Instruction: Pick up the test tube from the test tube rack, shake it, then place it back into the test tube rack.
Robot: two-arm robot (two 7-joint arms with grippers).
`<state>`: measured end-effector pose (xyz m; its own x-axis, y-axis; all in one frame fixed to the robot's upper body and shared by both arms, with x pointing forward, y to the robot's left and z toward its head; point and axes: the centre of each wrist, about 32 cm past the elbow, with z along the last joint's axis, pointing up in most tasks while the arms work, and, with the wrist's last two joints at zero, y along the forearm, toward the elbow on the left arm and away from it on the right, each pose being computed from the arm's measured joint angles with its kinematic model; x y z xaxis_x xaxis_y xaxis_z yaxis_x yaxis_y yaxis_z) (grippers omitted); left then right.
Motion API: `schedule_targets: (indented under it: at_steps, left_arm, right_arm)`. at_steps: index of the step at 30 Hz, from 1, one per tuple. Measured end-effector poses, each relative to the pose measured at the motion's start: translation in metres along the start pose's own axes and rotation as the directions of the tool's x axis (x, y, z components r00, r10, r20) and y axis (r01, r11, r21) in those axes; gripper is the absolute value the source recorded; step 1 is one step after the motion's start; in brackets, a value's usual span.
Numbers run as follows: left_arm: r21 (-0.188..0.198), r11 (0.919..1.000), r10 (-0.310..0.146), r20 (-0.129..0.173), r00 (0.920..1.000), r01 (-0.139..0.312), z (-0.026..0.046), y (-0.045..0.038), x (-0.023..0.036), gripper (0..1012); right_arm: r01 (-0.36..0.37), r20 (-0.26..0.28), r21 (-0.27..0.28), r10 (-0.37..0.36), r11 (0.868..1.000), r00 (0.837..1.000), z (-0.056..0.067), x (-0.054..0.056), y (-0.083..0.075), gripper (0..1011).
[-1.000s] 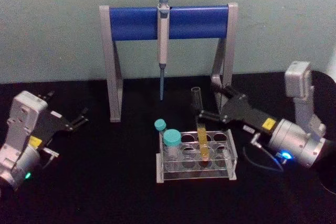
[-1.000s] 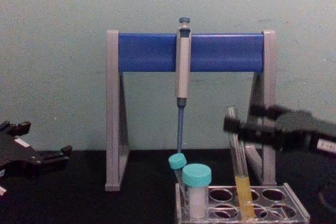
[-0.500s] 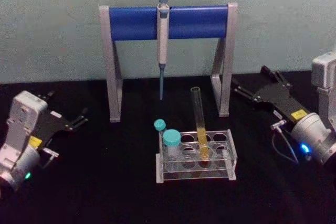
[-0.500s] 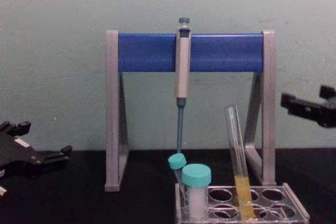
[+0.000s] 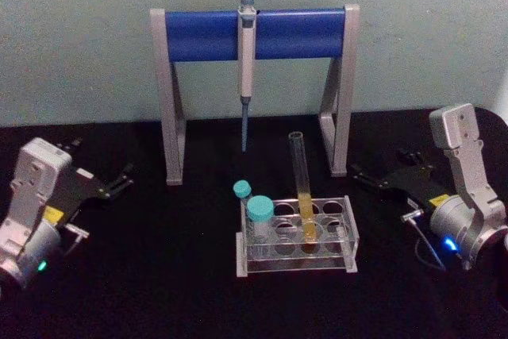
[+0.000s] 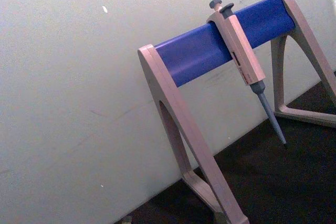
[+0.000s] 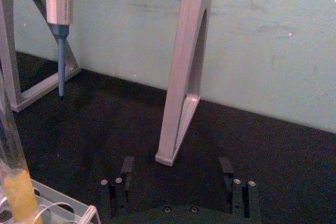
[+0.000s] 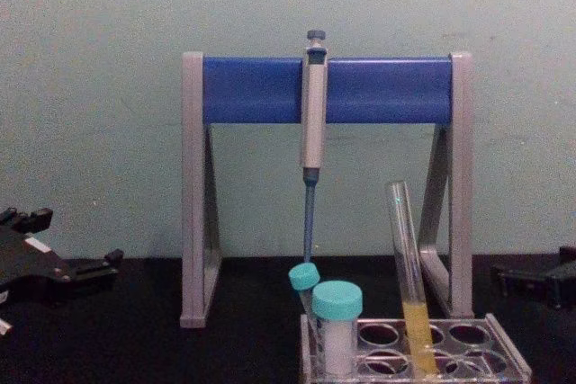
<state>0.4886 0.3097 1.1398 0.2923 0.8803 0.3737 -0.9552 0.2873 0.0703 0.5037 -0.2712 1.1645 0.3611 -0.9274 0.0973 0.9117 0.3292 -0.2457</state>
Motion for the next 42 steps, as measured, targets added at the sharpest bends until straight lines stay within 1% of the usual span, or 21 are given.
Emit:
schedule_targets:
  at_steps: [4,42]
  left_arm:
    - [0.0,1.0,0.0,0.0,1.0,0.0,0.0,0.0,0.0,1001]
    - [0.0,1.0,0.0,0.0,1.0,0.0,0.0,0.0,0.0,1001]
  right_arm:
    - [-0.008,-0.008,-0.014,0.008,1.0,1.0,-0.0009,0.0011,0.0018,1000]
    - [-0.006,-0.003,-0.008,0.006,1.0,1.0,-0.0005,0.0008,0.0011,1000]
